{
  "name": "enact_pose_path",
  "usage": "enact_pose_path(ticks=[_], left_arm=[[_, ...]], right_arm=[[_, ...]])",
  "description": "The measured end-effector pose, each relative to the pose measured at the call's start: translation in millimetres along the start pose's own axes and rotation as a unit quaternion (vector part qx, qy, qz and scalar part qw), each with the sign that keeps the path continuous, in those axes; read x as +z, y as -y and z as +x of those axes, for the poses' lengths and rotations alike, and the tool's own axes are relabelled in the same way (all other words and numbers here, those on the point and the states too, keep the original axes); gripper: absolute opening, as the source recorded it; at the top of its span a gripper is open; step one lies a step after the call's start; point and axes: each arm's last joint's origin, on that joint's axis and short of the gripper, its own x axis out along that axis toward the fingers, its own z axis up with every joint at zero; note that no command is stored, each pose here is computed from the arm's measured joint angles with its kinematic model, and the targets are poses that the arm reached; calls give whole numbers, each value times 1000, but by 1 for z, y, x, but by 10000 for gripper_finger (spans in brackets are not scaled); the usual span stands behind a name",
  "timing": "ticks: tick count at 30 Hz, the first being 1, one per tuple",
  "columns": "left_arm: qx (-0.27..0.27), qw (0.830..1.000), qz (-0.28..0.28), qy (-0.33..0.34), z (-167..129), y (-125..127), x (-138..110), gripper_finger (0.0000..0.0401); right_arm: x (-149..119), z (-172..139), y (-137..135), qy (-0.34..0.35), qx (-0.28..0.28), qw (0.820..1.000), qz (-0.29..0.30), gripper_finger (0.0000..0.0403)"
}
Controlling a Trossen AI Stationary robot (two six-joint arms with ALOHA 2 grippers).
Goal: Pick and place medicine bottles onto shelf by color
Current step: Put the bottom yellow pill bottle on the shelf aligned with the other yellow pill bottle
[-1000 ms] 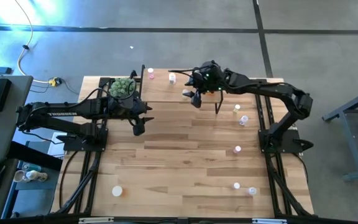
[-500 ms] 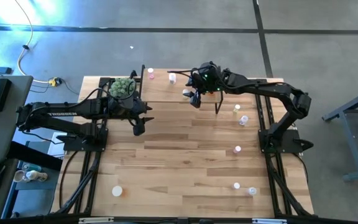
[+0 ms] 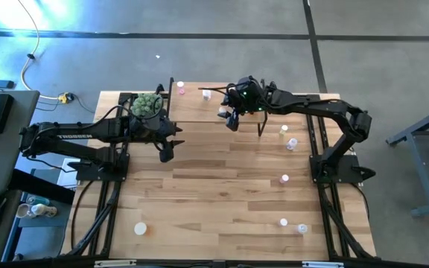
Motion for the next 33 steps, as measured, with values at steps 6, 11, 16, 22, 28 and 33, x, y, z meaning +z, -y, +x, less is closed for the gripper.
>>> enact_pose_path(ticks=[6,11,16,22,28,33], left_arm=[[0,1000,0,0,0,0,0,200],[0,1000,0,0,0,0,0,200],[0,1000,0,0,0,0,0,200],[0,1000,0,0,0,0,0,200],[0,1000,0,0,0,0,0,200],[0,1000,-1,0,0,0,0,200]], right_arm=[[-1,2,0,-6,-19,1000,-3,225],[-1,2,-1,-7,-18,1000,-3,217],[-1,2,-1,-7,-18,1000,-3,180],[-2,2,0,-8,-19,1000,-9,142],[-1,0,1,-6,-21,1000,-20,117],[5,-13,5,9,-29,999,-35,111]])
